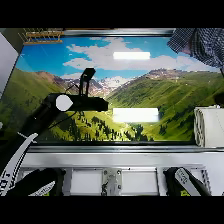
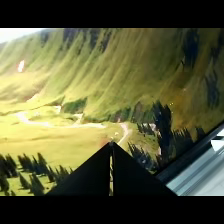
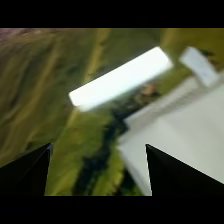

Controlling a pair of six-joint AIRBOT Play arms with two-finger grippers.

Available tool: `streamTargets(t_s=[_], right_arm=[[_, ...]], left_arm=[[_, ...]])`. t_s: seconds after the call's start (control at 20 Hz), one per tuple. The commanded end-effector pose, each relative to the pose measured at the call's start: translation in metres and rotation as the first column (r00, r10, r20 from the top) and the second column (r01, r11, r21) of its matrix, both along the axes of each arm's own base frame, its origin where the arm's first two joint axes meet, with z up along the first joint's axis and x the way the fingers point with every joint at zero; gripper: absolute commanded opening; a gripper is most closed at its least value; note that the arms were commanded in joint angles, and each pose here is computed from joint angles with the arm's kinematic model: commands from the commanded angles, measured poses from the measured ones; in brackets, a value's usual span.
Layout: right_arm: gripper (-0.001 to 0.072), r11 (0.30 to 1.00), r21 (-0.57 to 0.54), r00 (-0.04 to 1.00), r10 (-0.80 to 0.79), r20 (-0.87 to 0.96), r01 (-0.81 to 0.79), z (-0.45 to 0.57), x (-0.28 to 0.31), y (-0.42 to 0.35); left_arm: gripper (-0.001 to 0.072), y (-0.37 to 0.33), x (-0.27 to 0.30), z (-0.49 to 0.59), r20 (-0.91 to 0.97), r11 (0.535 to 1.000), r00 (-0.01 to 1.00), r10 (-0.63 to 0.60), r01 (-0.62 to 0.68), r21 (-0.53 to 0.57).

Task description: Fold the clothes and pants, and hang the long-sleeved shirts on hangers.

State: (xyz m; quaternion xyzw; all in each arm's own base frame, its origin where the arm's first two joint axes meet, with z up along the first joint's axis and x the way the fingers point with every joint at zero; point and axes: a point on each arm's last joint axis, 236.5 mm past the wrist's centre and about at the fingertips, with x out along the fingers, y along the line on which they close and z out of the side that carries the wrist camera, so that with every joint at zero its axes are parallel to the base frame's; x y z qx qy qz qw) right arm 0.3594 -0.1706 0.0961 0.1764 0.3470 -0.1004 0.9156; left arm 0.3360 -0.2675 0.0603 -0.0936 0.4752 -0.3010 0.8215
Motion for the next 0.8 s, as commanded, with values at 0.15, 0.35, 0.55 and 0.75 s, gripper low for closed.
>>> streamTargets(t_s=[0.15, 0.35, 0.55, 0.75], right_arm=[[0.063, 0.729, 0.03, 0.73, 0.682, 0.055, -0.684, 0.012, 0.022, 0.289], [0.063, 0.546, -0.002, 0.544, 0.835, 0.076, -0.838, 0.007, -0.006, 0.393], [0.0629, 0.482, 0.016, 0.482, 0.874, 0.056, -0.876, -0.004, -0.021, 0.42], [0.0027, 0.485, 0.017, 0.485, 0.873, 0.053, -0.875, -0.006, -0.02, 0.419]], left_arm=[[0.0007, 0.048, 0.005, -0.003, -0.043, 0.985, 0.985, 0.169, -0.17, -0.028], [0.0007, 0.068, -0.003, -0.004, -0.056, 0.973, 0.973, 0.224, -0.227, -0.038], [0.0007, 0.069, -0.003, 0.013, -0.014, 0.971, 0.973, 0.23, -0.23, -0.064], [0.0007, 0.069, -0.005, 0.019, -0.001, 0.971, 0.974, 0.229, -0.228, -0.07]])
